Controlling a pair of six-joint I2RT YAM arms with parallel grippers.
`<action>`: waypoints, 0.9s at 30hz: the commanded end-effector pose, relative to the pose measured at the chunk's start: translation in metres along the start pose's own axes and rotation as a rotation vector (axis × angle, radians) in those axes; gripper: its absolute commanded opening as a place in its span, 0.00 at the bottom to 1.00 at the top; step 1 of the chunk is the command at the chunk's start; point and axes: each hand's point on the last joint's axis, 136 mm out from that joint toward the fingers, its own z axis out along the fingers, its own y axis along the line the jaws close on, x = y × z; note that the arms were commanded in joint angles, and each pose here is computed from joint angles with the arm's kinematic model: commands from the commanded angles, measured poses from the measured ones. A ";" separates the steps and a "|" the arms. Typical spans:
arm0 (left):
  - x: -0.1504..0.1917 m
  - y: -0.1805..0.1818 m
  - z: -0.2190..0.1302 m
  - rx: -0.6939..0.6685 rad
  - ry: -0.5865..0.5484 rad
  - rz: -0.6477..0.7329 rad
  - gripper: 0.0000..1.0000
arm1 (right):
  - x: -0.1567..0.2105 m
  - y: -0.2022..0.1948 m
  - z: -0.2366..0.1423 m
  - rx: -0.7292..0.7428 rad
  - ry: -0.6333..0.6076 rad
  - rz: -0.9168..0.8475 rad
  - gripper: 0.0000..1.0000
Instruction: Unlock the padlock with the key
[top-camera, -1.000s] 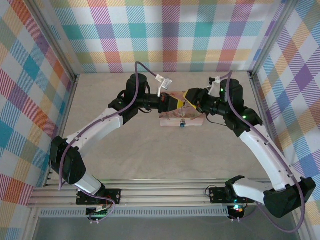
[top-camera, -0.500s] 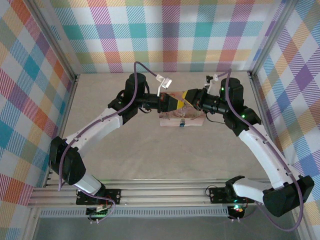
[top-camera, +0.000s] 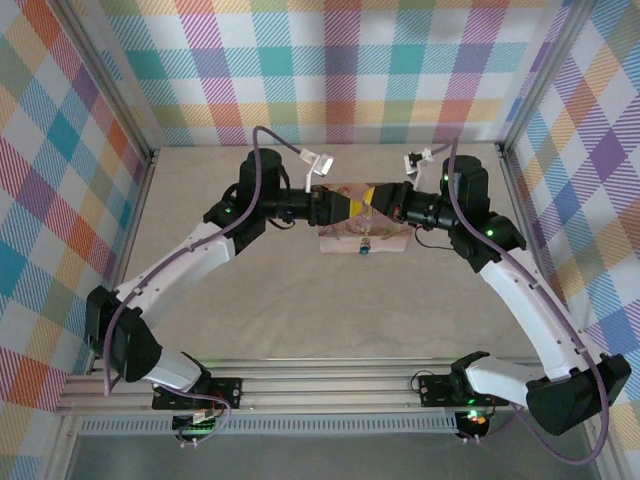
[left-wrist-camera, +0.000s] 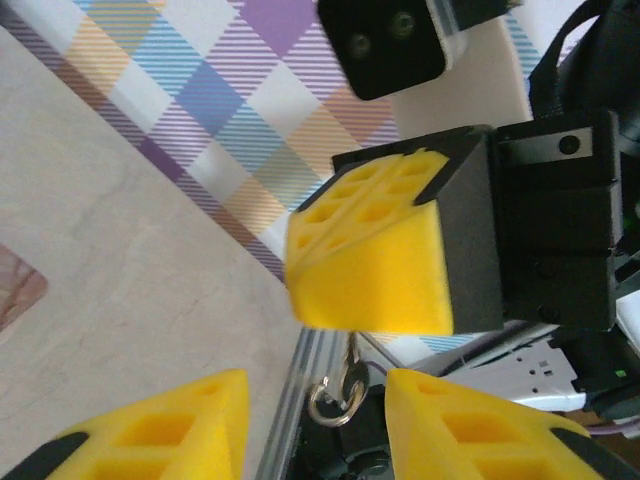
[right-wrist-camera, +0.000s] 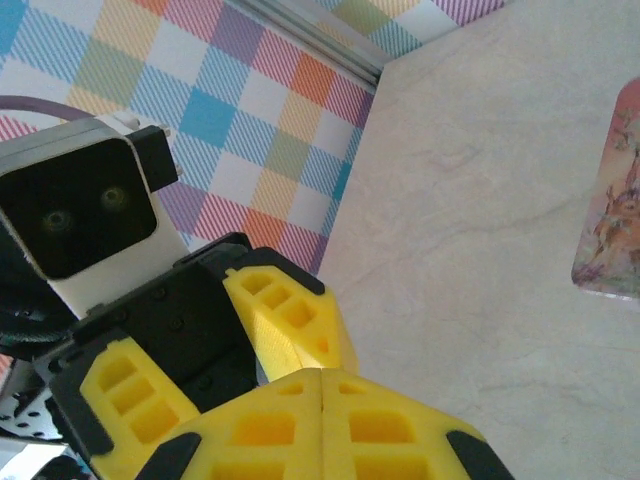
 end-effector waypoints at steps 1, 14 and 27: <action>-0.011 -0.002 -0.015 -0.027 -0.084 -0.041 0.43 | -0.004 0.022 -0.012 -0.034 -0.008 -0.179 0.00; -0.015 -0.033 -0.003 0.166 -0.118 -0.180 0.43 | -0.019 0.044 -0.008 -0.142 -0.063 -0.225 0.00; -0.015 -0.043 0.005 0.217 -0.095 -0.219 0.35 | -0.024 0.043 -0.004 -0.154 -0.081 -0.190 0.00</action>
